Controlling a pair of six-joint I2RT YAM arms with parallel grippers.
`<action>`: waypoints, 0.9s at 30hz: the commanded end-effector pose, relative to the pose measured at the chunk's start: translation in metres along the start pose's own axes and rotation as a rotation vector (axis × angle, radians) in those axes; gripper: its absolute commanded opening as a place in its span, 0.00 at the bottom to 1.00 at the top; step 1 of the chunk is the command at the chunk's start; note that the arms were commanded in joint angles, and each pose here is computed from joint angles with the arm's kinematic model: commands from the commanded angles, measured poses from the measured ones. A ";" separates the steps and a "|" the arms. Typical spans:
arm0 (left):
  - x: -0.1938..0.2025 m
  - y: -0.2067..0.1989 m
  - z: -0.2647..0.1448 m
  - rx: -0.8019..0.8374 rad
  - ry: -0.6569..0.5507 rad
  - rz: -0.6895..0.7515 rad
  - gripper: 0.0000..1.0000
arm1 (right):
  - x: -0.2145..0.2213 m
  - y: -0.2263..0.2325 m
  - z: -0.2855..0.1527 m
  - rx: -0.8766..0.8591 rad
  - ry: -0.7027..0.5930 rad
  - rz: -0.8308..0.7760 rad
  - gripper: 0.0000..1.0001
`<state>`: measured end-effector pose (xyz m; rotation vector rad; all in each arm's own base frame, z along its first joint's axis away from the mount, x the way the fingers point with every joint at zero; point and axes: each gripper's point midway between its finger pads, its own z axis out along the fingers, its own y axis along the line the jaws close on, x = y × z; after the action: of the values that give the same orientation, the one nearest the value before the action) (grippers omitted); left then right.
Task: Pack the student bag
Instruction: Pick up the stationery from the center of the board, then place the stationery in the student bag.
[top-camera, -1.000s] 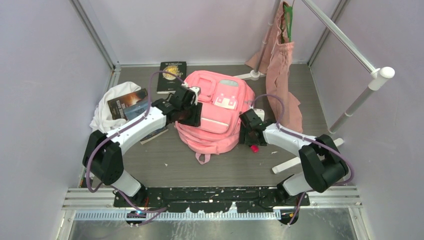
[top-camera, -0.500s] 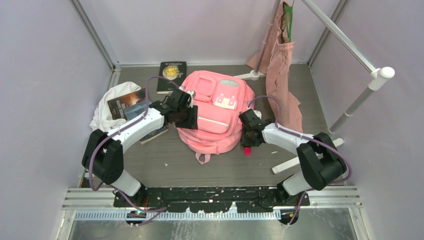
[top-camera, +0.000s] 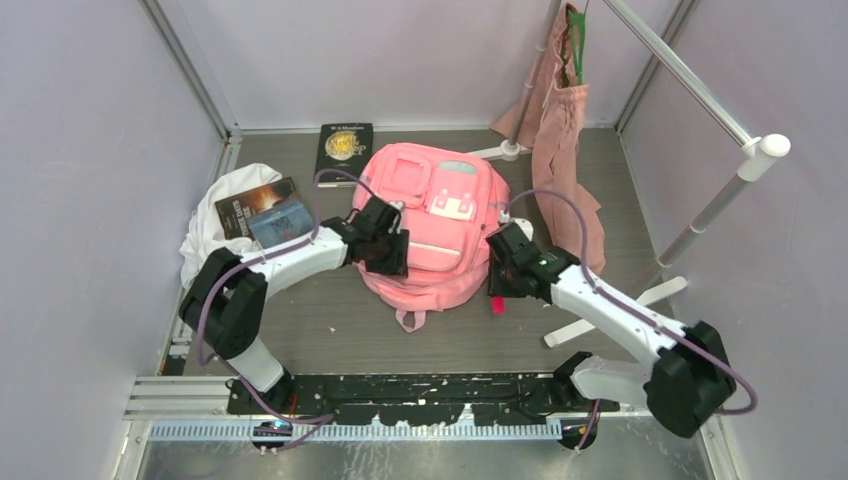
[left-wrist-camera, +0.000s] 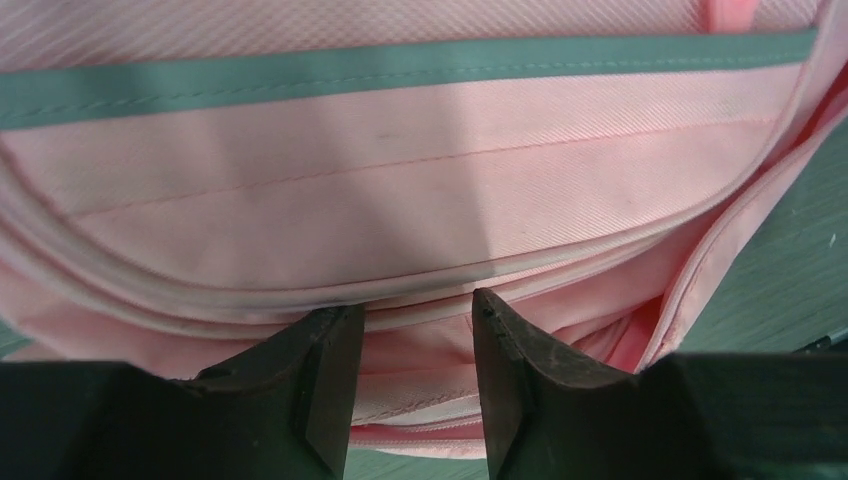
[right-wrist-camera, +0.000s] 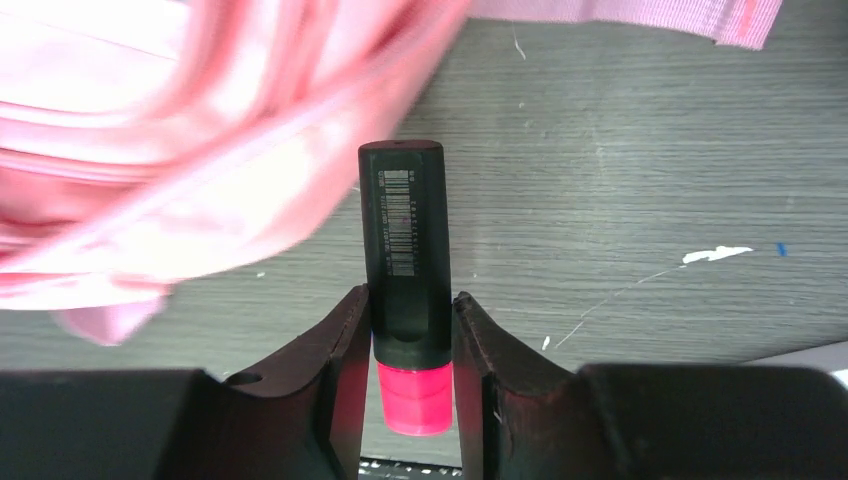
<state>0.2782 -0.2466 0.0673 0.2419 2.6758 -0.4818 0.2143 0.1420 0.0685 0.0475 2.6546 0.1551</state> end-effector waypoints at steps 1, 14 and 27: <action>0.046 -0.044 0.014 0.099 0.071 0.023 0.45 | -0.028 0.005 -0.049 -0.047 -0.097 0.029 0.01; 0.042 -0.116 -0.076 0.157 -0.110 0.320 0.46 | -0.066 -0.002 -0.097 -0.046 -0.279 0.089 0.01; 0.024 -0.143 -0.035 -0.056 -0.376 1.047 0.63 | -0.064 -0.030 -0.096 0.052 -0.354 0.147 0.01</action>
<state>0.1880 -0.3532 0.1267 1.1915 2.0174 -0.2546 0.2196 0.1087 0.1667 0.2092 2.3754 0.1501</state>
